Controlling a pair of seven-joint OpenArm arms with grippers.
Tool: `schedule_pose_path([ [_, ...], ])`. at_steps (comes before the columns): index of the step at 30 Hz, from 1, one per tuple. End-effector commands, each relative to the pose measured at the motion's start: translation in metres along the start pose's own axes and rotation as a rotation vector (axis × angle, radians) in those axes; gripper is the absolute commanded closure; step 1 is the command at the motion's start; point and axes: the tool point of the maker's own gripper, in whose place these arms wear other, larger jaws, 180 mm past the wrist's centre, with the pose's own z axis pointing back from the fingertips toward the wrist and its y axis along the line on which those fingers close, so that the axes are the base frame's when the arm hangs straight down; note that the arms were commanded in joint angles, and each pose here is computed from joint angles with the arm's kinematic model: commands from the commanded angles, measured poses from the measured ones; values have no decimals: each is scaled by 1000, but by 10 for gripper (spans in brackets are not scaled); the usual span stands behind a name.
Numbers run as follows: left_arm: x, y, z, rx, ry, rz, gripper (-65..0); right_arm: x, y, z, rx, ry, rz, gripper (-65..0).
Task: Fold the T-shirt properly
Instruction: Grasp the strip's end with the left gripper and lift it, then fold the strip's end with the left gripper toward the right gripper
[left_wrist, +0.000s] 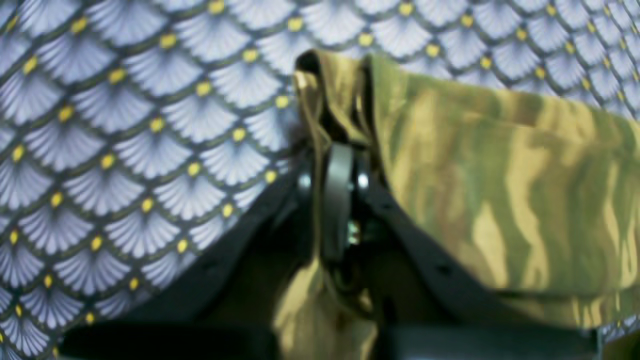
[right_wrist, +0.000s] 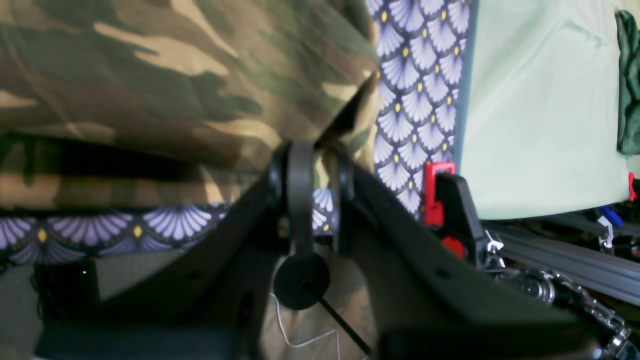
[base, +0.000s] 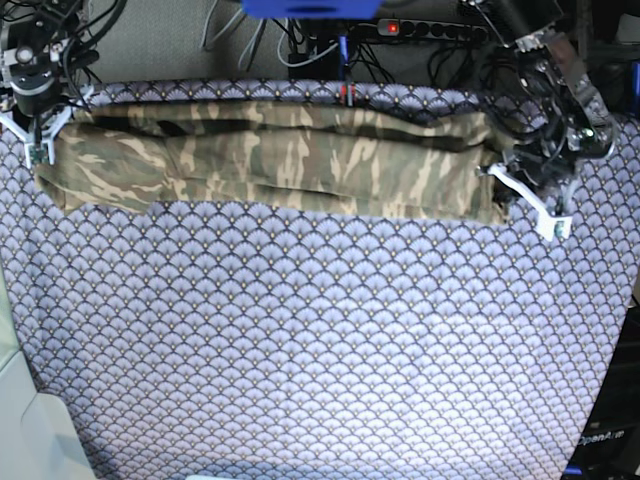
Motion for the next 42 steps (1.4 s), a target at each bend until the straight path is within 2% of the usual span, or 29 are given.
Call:
schedule_pose_path([
  [1,13,8,8,24,-41,-10,0,6,-7,3,-19,-24,8,-49],
  [9,44,56,33,134,-142,65,0,5,-6,3,-18,-21,9,-49],
  [15,49,92,34,170,-120,126,0,5,-6,3,-18,-21,9,-49],
  [21,64,108,36,184,-136,129,0,5,-6,3,-17,-21,8,-49],
  [24,75,101,42,187,-159,104,0,6,-6,3,-18,-24,7,-49],
  [28,83,39,46,138,-201,-2,0,8,-3,2,-11,-28,10,-49],
  [31,86,-22,47,51,-241,-69,0,10,1,1,1,-32,16,-49],
  [34,81,-74,34,-64,-224,-91,0,10,2,1,3,-31,16,-49],
  [36,79,-108,24,-135,-206,-66,0,10,2,1,3,-31,16,-49],
  [40,68,-163,5,-254,-140,-78,0,7,3,0,8,-22,14,-49],
  [42,68,-190,1,-310,-152,-99,0,3,4,-2,14,-12,8,-49],
])
